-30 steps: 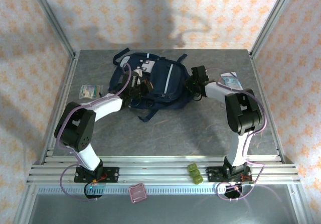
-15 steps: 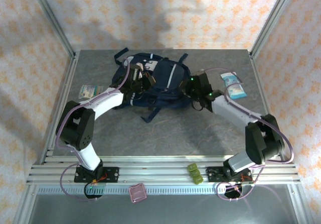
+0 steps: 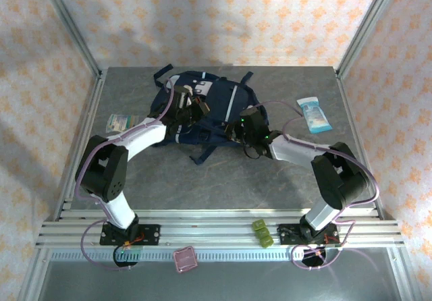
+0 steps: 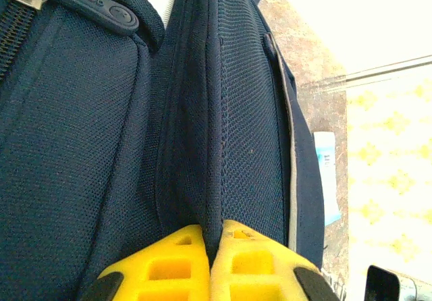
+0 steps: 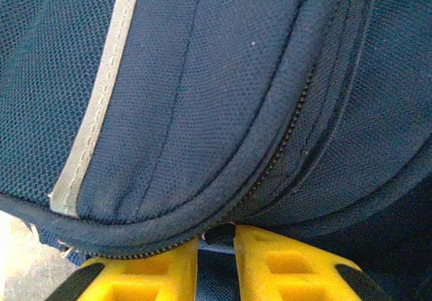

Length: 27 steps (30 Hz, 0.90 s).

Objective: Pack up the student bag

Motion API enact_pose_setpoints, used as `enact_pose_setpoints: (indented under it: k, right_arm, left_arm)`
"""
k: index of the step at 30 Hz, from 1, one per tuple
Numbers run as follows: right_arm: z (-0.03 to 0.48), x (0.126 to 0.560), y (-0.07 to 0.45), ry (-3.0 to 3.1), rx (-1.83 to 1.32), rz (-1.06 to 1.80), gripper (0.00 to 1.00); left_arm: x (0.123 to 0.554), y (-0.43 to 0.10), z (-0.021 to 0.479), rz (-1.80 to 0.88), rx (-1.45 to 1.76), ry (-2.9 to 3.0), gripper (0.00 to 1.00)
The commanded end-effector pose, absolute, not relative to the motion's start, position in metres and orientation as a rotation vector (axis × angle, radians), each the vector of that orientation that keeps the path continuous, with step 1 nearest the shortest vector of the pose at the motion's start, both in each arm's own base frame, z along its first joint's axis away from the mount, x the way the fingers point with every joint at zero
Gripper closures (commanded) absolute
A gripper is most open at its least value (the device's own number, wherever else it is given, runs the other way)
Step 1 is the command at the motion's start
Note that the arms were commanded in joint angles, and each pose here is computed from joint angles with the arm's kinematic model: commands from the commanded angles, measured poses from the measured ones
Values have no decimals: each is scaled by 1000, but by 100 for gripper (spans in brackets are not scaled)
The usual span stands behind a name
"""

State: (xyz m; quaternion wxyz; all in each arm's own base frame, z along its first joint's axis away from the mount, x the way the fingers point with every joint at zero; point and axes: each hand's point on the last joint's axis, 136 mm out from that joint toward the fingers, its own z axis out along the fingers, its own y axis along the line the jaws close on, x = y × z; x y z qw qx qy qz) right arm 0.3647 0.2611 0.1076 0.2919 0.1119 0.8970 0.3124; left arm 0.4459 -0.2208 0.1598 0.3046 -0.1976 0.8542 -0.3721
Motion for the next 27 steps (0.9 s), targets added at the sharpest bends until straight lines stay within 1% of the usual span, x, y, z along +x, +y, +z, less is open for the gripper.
enact_pose_setpoints:
  k: [1, 2, 3, 4, 6, 9, 14, 21, 25, 27]
  right_arm:
    - [124, 368, 249, 2339, 332, 758, 74]
    - [133, 366, 248, 2321, 328, 759, 72]
    - [143, 365, 246, 2301, 332, 750, 66]
    - [152, 363, 245, 2285, 332, 748, 61]
    - [164, 358, 247, 2268, 336, 757, 57]
    - [172, 350, 261, 2266, 324, 789, 55]
    - [169, 346, 284, 2291, 346, 783, 52]
    - [148, 364, 280, 2352, 529, 632, 52]
    - [143, 374, 271, 2355, 628, 509, 54]
    - [143, 379, 271, 2339, 640, 493, 57]
  left_arm:
    - [450, -246, 240, -1186, -370, 2058, 100]
    - [450, -247, 240, -1188, -367, 2057, 100]
    - [450, -247, 241, -1194, -368, 2053, 100]
    - [450, -247, 241, -1199, -370, 2050, 100]
    - [450, -248, 244, -1206, -368, 2043, 100]
    - [451, -248, 248, -1211, -364, 2033, 100]
    - [451, -249, 249, -1216, -365, 2030, 100]
    - [448, -249, 252, -1234, -361, 2023, 100]
    - [446, -249, 252, -1237, -357, 2023, 100]
    - [445, -249, 251, -1239, -359, 2022, 100]
